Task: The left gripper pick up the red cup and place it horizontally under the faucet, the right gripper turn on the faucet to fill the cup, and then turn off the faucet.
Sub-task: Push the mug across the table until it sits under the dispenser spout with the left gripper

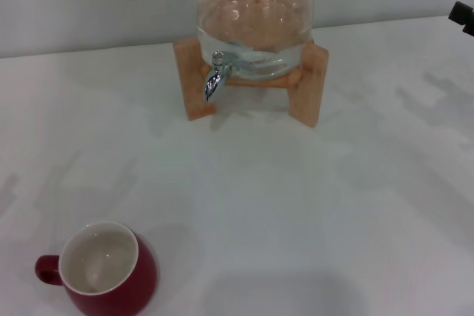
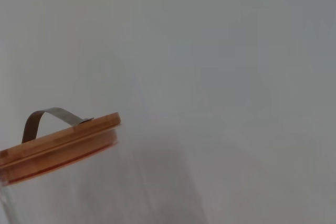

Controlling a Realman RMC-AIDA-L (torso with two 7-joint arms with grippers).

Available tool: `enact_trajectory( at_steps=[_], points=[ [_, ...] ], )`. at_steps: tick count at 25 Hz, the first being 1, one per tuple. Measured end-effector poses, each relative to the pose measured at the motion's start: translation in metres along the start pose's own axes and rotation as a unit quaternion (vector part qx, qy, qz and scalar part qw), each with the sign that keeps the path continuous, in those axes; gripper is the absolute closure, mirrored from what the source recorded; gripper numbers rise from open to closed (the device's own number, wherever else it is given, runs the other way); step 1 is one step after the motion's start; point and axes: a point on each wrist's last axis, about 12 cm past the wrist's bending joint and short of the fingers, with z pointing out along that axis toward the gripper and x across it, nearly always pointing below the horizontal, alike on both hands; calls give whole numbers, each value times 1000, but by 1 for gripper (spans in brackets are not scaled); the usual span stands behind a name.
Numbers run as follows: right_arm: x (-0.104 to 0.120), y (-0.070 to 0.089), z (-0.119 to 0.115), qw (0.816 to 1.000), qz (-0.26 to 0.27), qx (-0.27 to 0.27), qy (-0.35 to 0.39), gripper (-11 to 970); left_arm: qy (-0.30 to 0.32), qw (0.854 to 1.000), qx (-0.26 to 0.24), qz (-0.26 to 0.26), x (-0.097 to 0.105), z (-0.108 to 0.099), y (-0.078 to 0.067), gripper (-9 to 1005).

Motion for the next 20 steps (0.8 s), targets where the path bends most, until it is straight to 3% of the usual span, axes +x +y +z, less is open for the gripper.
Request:
enact_trajectory(
  at_steps=[13, 17, 20],
  points=[
    [1, 0, -1, 1000, 1, 1, 1, 178, 0, 1000, 1, 7, 2, -2, -1, 138],
    [1, -1, -1, 1000, 2, 2, 0, 178, -3, 997, 14, 71, 13, -12, -10, 139],
    [0, -2, -1, 1000, 1, 6, -2, 178, -32, 995, 7, 95, 33, -25, -19, 140]
  ],
)
